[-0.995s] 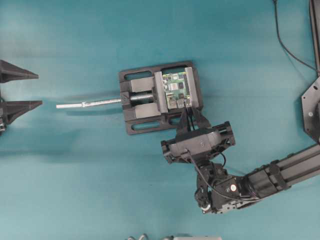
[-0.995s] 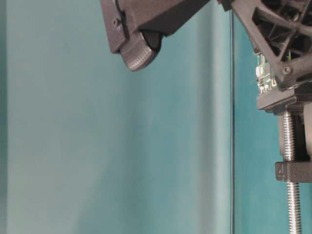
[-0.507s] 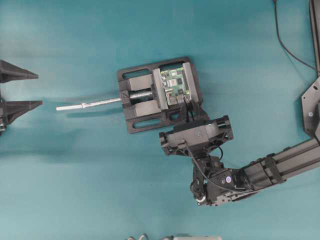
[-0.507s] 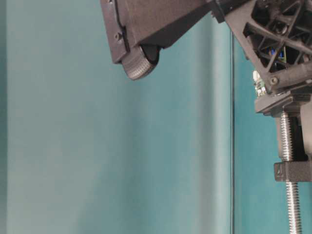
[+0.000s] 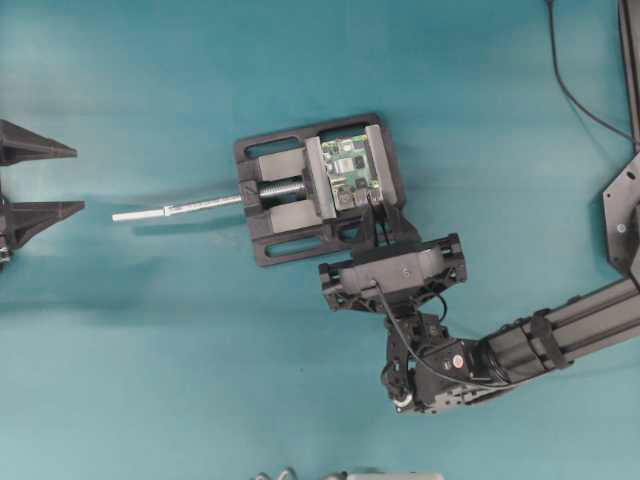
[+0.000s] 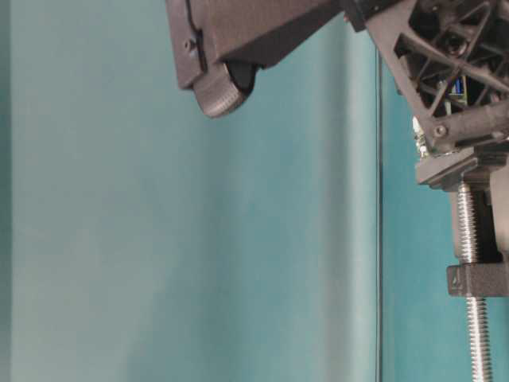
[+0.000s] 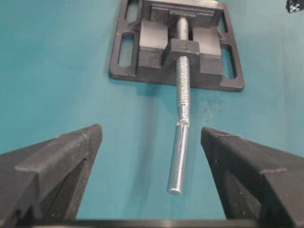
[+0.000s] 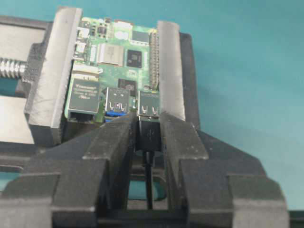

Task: Insert the USB into the fixed PCB.
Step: 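Push the USB plug into the port with the right gripper, then open the right gripper and pull it back away from the board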

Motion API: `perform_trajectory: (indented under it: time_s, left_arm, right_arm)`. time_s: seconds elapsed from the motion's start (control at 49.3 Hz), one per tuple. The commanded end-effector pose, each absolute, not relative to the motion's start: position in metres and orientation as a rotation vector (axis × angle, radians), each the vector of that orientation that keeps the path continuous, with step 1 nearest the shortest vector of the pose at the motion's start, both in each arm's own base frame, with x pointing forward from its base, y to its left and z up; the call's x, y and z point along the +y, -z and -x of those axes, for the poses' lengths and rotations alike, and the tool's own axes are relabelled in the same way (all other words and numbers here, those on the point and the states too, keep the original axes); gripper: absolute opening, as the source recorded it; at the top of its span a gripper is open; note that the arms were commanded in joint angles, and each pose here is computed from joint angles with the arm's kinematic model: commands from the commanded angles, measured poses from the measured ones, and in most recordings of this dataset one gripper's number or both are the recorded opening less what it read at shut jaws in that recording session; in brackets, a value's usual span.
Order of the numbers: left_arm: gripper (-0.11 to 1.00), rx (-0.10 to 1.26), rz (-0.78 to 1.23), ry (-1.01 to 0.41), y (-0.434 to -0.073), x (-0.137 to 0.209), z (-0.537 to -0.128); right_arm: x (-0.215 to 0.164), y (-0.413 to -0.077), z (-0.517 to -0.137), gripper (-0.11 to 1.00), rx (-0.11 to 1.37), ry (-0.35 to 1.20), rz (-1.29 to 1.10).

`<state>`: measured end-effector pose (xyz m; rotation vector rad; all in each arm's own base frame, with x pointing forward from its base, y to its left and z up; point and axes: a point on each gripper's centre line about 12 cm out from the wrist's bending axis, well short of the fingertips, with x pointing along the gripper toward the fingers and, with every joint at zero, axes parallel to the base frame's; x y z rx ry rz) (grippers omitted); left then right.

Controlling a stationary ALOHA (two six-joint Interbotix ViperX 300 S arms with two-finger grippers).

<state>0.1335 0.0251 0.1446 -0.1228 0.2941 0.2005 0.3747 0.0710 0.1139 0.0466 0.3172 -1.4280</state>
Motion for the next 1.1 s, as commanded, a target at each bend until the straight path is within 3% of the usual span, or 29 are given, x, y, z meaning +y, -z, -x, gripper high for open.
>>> perform_trajectory:
  time_s: [0.0,0.284,0.467,0.751,1.076]
  left_arm:
    - [1.0,0.277,0.125,-0.202,-0.15,0.026,-0.136]
    - [1.0,0.278,0.125,-0.202,-0.15,0.026,-0.136]
    - [1.0,0.278,0.125,-0.202,-0.15,0.026,-0.136]
    - [1.0,0.278,0.125,-0.202,-0.15,0.026,-0.136]
    - [1.0,0.277,0.126,-0.202,-0.15,0.026,-0.136]
  right_arm:
    - [0.075,-0.129,-0.376,0.21,0.287,1.413,-0.082]
    - [0.08,-0.131,-0.376,0.21,0.286,1.401,-0.088]
    - [0.083,-0.133,-0.374,0.46,0.286,1.397,-0.09]
    - [0.097,-0.142,-0.365,0.44,0.284,1.35,-0.089]
    - [0.085,-0.155,-0.329,0.44,0.298,1.319,-0.061]
